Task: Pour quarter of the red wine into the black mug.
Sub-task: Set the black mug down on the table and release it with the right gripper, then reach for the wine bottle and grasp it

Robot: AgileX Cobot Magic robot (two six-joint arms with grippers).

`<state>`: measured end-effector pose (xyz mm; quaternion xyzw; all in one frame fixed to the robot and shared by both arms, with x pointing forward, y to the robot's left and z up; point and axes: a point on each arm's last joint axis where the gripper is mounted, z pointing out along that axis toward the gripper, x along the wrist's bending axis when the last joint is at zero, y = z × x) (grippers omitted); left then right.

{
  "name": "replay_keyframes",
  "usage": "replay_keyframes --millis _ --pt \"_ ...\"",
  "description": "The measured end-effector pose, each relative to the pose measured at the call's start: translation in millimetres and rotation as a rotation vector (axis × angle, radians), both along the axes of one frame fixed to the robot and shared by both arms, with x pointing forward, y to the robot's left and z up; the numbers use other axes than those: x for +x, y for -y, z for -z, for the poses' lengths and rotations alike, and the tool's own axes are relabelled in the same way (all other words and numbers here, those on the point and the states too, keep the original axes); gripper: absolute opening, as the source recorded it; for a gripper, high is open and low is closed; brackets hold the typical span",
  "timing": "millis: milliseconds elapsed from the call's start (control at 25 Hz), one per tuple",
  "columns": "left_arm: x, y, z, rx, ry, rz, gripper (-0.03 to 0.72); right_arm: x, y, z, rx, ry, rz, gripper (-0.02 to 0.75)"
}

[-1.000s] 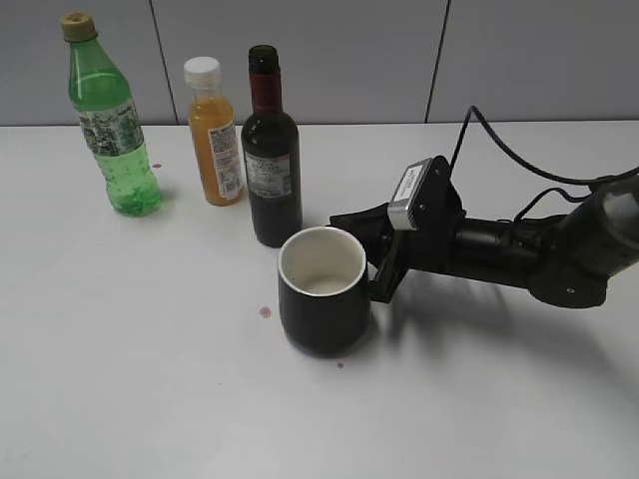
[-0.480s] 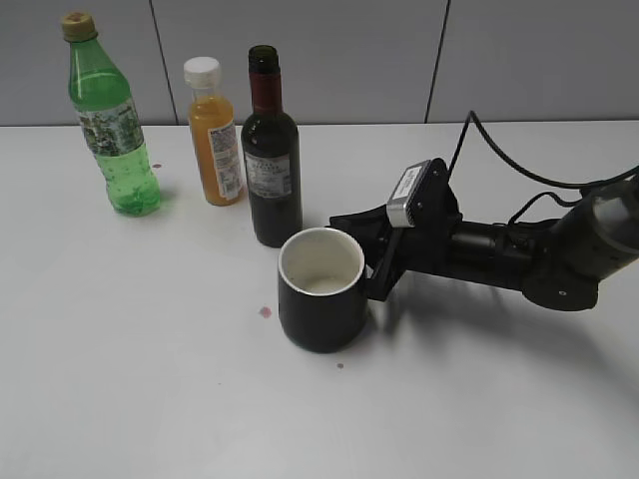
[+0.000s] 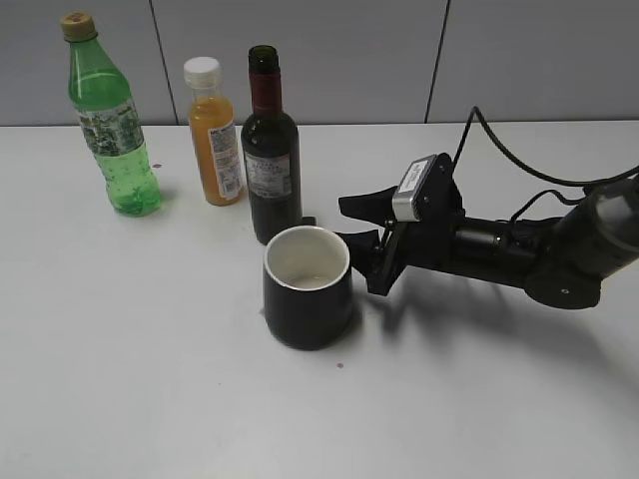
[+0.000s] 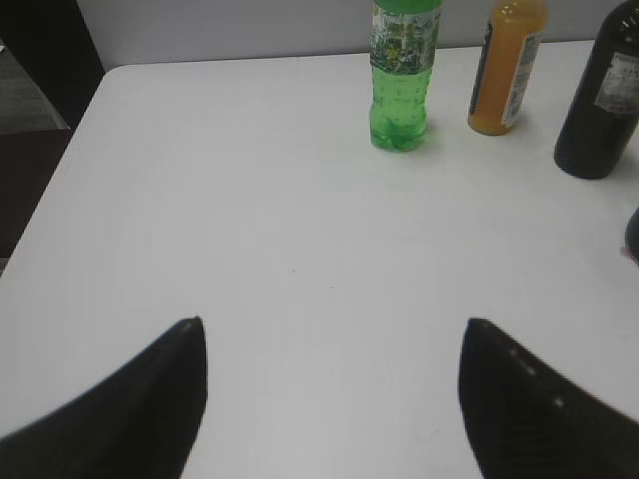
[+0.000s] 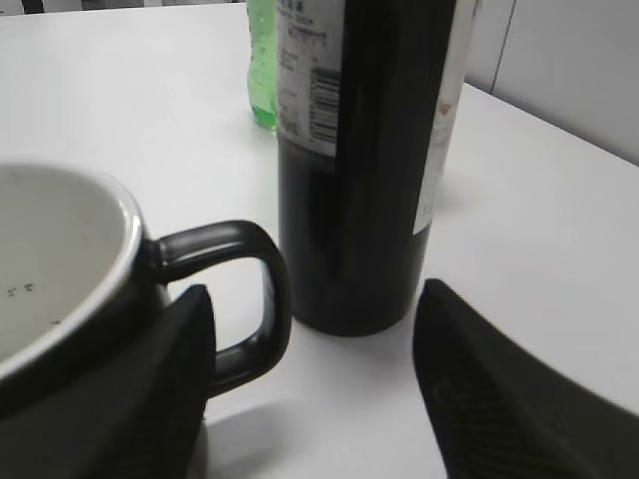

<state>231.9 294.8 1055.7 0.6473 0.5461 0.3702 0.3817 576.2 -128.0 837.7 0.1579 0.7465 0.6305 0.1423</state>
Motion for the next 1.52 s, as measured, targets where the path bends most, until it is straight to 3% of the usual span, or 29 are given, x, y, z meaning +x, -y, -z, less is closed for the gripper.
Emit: replay_keyframes --millis 520,800,920,1040,1280,1520 --pt "0 0 0 0.0 0.0 0.0 0.587 2 41 3 -0.008 -0.045 0.102 0.492" --pt "0 0 0 0.0 0.0 0.0 0.587 30 61 -27 0.147 -0.036 0.469 0.492" --pt "0 0 0 0.0 0.0 0.0 0.587 38 72 -35 0.169 0.0 0.613 0.492" --pt "0 0 0 0.0 0.0 0.0 0.587 44 83 -39 0.114 0.0 0.746 0.492" --pt "0 0 0 0.0 0.0 0.0 0.587 53 99 -49 -0.026 -0.165 0.934 0.492" --pt "0 0 0 0.0 0.0 0.0 0.587 80 99 -65 -0.26 -0.463 0.976 0.492"
